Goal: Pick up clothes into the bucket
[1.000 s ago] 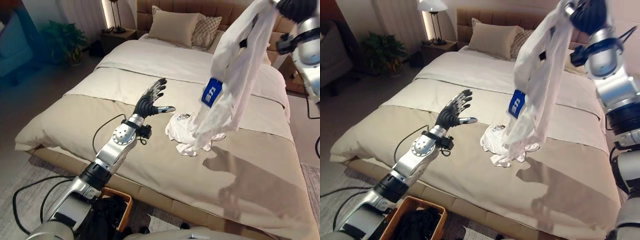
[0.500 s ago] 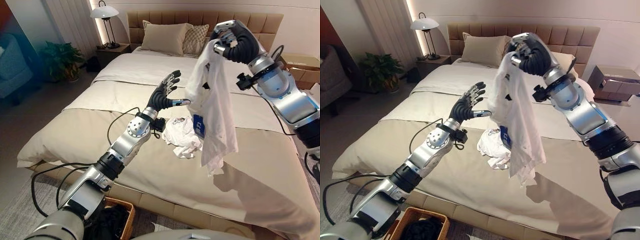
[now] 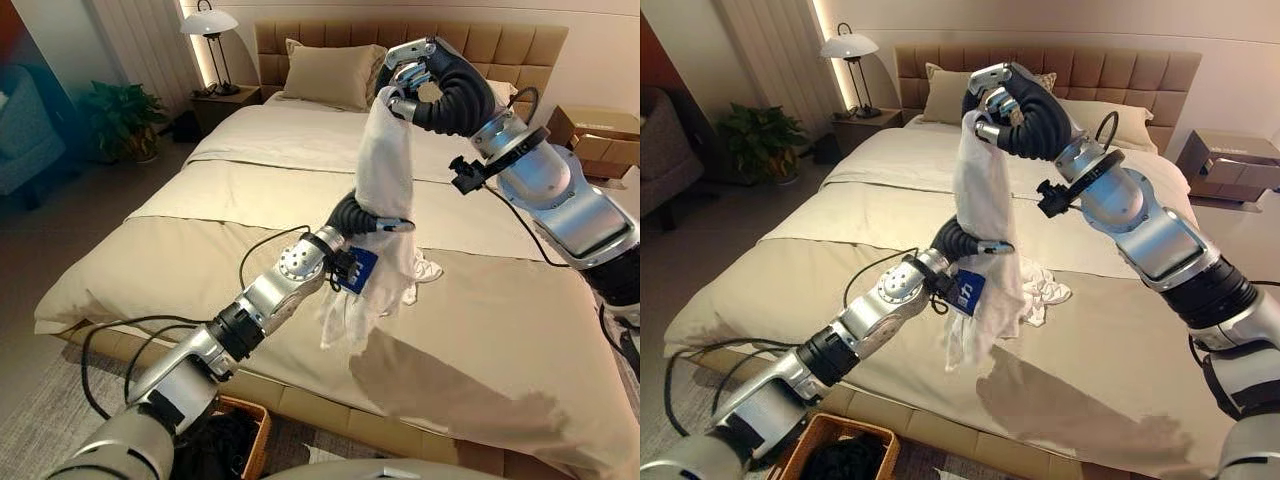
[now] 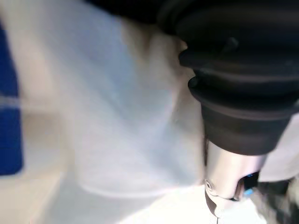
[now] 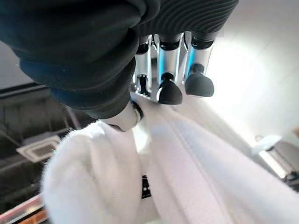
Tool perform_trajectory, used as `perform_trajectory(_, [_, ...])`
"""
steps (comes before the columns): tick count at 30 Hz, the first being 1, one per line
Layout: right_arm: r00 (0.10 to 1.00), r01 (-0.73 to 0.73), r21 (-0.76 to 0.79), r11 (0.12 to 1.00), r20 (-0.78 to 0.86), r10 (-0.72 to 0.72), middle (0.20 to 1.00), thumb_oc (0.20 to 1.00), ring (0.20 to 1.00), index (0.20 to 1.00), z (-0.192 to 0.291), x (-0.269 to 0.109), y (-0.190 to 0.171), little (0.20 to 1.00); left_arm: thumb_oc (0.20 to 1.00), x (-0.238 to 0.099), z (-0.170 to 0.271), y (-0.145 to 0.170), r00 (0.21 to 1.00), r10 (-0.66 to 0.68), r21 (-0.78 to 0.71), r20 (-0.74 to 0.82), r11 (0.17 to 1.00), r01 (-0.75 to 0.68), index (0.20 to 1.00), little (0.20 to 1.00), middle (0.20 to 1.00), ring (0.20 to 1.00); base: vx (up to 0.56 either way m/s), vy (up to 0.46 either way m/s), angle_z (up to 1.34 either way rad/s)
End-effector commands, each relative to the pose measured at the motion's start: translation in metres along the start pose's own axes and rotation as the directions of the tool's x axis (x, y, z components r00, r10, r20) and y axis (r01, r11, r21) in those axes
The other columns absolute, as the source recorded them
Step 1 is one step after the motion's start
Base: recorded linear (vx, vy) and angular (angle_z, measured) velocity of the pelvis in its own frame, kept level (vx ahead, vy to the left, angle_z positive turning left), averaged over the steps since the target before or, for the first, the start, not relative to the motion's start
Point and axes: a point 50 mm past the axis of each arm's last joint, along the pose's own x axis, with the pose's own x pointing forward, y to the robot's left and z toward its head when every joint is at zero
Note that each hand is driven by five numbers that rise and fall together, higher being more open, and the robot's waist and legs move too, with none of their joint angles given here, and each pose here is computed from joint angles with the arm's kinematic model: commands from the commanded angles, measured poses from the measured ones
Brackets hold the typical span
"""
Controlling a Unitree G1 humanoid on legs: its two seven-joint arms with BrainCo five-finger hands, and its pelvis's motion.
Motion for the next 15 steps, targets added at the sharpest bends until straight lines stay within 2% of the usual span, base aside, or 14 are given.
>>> perform_trajectory(1, [0.993,0.013,0.029,0.999,0.116,-0.016,0.200,0.200,0.200,0.200,0.021,0.004,-0.007,0.200,1.000,0.013,0.024,-0.010,0.982,-0.185,-0.003,0.024,0.983,0.186,1.000,1.000,1.000,1.000,0.00,0.006,0.09])
perform_trajectory(3, [0.993,0.001,0.035,0.999,0.115,-0.005,0.200,0.200,0.200,0.200,0.021,0.005,-0.004,0.200,1.000,0.010,0.023,-0.013,0.969,-0.247,-0.008,-0.017,0.969,0.247,1.000,1.000,1.000,1.000,0.01,0.004,0.09])
perform_trajectory(7, [0.994,0.000,0.033,0.999,0.111,-0.003,0.200,0.200,0.200,0.200,0.019,0.005,-0.002,0.200,1.000,0.007,0.020,-0.006,0.970,-0.238,0.022,-0.045,0.971,0.239,1.000,1.000,1.000,1.000,0.01,0.003,0.03])
perform_trajectory(8, [0.994,-0.001,0.032,0.999,0.112,-0.003,0.200,0.200,0.200,0.200,0.019,0.005,-0.002,0.200,0.476,0.007,0.020,-0.006,0.971,-0.234,0.022,-0.044,0.972,0.235,0.476,0.476,0.476,0.476,0.00,0.000,0.00])
perform_trajectory(9, [0.993,0.002,0.034,0.999,0.116,-0.006,0.200,0.200,0.200,0.200,0.019,0.005,-0.002,0.200,0.200,0.007,0.019,-0.004,0.976,-0.214,0.012,-0.038,0.977,0.215,0.200,0.200,0.200,0.200,0.00,0.000,0.00])
perform_trajectory(15, [0.990,0.052,0.053,0.997,0.126,-0.059,0.200,0.200,0.200,0.200,0.019,0.002,-0.002,0.200,0.200,0.003,0.010,0.006,0.995,-0.101,-0.047,-0.004,0.994,0.101,0.200,0.200,0.200,0.200,0.00,0.000,0.00])
